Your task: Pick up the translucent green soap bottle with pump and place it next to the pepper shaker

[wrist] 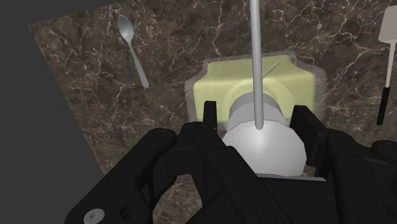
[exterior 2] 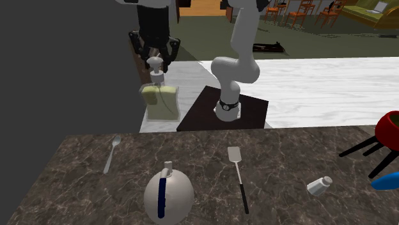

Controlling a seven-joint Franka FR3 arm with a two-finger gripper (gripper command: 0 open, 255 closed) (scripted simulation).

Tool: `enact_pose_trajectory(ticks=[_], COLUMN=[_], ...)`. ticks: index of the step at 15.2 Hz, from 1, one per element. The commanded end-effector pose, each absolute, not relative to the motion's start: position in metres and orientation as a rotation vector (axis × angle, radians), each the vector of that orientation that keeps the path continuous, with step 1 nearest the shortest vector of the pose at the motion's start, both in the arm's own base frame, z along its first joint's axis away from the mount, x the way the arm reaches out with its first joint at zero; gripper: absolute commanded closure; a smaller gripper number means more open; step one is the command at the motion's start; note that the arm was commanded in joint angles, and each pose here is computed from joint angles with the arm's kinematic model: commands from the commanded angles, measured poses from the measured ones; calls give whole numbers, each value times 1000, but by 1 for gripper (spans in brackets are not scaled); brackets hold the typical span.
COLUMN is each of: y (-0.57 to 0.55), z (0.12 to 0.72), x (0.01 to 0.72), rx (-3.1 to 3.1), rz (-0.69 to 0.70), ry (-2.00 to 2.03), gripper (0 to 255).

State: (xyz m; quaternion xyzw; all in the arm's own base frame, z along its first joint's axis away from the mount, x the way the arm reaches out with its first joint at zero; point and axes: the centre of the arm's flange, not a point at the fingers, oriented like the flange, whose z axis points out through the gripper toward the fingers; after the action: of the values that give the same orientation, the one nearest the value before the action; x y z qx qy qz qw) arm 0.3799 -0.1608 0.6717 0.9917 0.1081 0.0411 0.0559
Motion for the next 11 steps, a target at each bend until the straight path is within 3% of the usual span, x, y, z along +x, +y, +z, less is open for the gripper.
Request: enact_pose_trajectory(ticks=[1, 11], y=[-160, -135], z=[681, 719], x=[380, 371], rx=[3009, 3009], rz=[125, 125], ry=[328, 328], gripper=[255, 255])
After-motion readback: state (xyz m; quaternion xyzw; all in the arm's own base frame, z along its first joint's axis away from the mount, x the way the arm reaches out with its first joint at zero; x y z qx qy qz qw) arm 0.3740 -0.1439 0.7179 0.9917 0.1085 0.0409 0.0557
